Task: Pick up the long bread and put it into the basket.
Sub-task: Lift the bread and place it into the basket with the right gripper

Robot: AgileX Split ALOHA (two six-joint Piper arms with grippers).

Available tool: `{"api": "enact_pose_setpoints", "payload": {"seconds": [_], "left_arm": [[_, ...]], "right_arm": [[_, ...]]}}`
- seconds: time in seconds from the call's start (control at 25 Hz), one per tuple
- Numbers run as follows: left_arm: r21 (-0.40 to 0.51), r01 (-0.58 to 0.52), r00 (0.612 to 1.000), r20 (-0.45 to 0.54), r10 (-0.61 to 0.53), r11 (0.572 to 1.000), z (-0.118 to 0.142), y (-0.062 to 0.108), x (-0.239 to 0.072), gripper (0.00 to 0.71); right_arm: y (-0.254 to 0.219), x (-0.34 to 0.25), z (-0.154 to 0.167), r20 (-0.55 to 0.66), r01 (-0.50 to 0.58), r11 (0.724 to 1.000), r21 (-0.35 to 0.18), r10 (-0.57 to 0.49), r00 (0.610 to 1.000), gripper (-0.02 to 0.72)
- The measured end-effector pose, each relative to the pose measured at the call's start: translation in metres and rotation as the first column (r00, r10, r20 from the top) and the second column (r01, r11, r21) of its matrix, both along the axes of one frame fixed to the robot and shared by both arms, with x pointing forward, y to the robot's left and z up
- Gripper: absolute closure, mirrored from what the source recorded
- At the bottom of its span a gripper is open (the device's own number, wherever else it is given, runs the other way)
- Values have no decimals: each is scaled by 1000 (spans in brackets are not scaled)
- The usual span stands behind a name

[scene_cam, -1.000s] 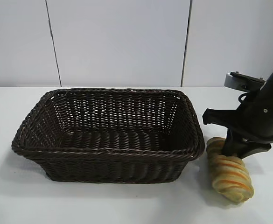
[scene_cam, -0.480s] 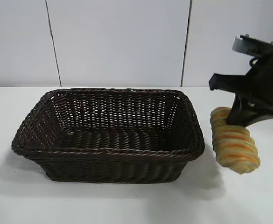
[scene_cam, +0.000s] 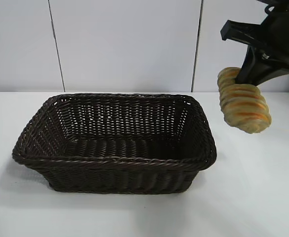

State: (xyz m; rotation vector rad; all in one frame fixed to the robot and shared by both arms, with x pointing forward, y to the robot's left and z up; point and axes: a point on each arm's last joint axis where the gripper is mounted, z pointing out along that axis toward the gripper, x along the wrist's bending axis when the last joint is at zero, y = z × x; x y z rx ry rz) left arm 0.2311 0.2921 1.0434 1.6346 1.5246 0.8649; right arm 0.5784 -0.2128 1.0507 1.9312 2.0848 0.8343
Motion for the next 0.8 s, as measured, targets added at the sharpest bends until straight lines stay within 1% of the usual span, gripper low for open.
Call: {"api": "enact_pose_setpoints", "payload": {"seconds": [0.16, 0.24, 0.32, 0.4, 0.44, 0.52, 0.56, 0.6, 0.64, 0.72, 0.76, 0.8], "left_arm": [[0, 0, 1000, 0, 0, 1000, 0, 0, 0, 16], [0, 0, 1000, 0, 0, 1000, 0, 0, 0, 16], [0, 0, 1000, 0, 0, 1000, 0, 0, 0, 16], [0, 0, 1000, 0, 0, 1000, 0, 0, 0, 16], [0, 0, 1000, 0, 0, 1000, 0, 0, 0, 16], [0, 0, 1000, 0, 0, 1000, 0, 0, 0, 16], [1, 0, 1000, 0, 0, 1000, 0, 0, 0, 16], [1, 0, 1000, 0, 0, 1000, 0, 0, 0, 16], [1, 0, 1000, 0, 0, 1000, 0, 0, 0, 16], [1, 0, 1000, 0, 0, 1000, 0, 0, 0, 16], [1, 0, 1000, 0, 0, 1000, 0, 0, 0, 16], [1, 0, 1000, 0, 0, 1000, 0, 0, 0, 16]], "right_arm": [[38, 17, 1, -2, -105, 994, -4, 105, 994, 638], [61, 24, 0, 3, -179, 984, -24, 179, 984, 638], [86, 30, -1, 12, -283, 957, -63, 285, 959, 638], [109, 35, -4, 29, -392, 912, -116, 398, 917, 638], [120, 37, -6, 40, -451, 880, -148, 461, 886, 638], [137, 41, -11, 59, -553, 805, -213, 576, 816, 638], [145, 43, -14, 63, -605, 756, -252, 636, 769, 638], [152, 44, -19, 64, -651, 700, -293, 694, 717, 638], [158, 45, -25, 59, -687, 651, -324, 738, 672, 638], [167, 46, -36, 51, -745, 538, -395, 822, 567, 638], [172, 46, -42, 40, -766, 487, -420, 853, 521, 638], [175, 46, -48, 27, -781, 450, -434, 873, 488, 638]]}}
